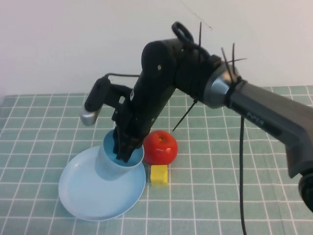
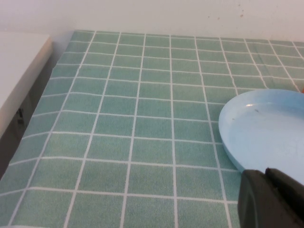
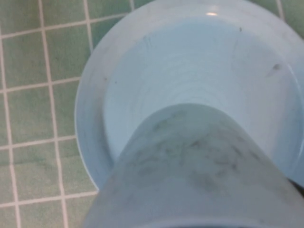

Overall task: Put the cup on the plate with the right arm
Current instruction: Place the cup on the plate

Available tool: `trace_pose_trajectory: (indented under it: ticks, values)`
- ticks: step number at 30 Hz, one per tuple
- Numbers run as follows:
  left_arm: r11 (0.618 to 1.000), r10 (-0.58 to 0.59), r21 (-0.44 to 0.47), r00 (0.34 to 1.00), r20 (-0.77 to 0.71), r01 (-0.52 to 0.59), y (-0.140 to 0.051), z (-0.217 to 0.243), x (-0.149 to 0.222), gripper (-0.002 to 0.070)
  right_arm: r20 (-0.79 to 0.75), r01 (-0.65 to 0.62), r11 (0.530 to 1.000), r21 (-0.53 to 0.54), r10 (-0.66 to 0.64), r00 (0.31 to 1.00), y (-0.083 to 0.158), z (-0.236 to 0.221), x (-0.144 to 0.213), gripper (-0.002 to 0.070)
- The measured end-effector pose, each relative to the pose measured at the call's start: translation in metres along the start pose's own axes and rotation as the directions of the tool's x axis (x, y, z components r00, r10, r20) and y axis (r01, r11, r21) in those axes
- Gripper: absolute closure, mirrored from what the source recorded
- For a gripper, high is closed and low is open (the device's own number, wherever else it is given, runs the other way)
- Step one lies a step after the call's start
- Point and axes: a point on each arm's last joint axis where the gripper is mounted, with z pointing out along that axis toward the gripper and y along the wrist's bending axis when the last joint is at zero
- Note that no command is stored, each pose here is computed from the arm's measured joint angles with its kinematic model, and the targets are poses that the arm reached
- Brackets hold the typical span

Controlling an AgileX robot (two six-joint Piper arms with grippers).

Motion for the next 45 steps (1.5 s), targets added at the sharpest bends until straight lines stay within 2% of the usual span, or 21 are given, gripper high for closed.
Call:
trace_pose_trajectory:
  ticks: [7, 17, 20, 27, 33, 45]
  values:
    - [1.000, 0.002, 0.000, 1.000, 0.000, -0.002, 0.000, 0.000, 0.000, 0.0678, -0.048, -0.026, 0.999, -0.033, 0.025, 0.999, -0.005, 0.030, 0.010, 0.0638]
    - [1.000, 0.002, 0.000, 1.000, 0.000, -0.002, 0.000, 0.000, 0.000, 0.0678, 0.016, -0.097, 0.991, -0.097, 0.099, 0.995, -0.008, 0.064, 0.011, 0.0608]
    - [1.000, 0.002, 0.000, 1.000, 0.000, -0.002, 0.000, 0.000, 0.000, 0.0678, 0.006, -0.102, 0.990, -0.101, 0.104, 0.995, -0.008, 0.071, 0.014, 0.0561]
    - [1.000, 0.002, 0.000, 1.000, 0.000, -0.002, 0.000, 0.000, 0.000, 0.0678, 0.018, -0.134, 0.986, -0.099, 0.136, 0.991, -0.011, 0.080, 0.015, 0.0380]
    - [1.000, 0.000, 0.000, 1.000, 0.000, 0.000, 0.000, 0.000, 0.000, 0.0678, 0.126, -0.125, 0.987, -0.098, 0.137, 0.983, -0.012, 0.058, -0.007, 0.0333]
    - [1.000, 0.000, 0.000, 1.000, 0.000, 0.000, 0.000, 0.000, 0.000, 0.0678, 0.291, -0.004, 0.999, -0.054, 0.019, 0.957, -0.002, -0.032, -0.052, 0.0332]
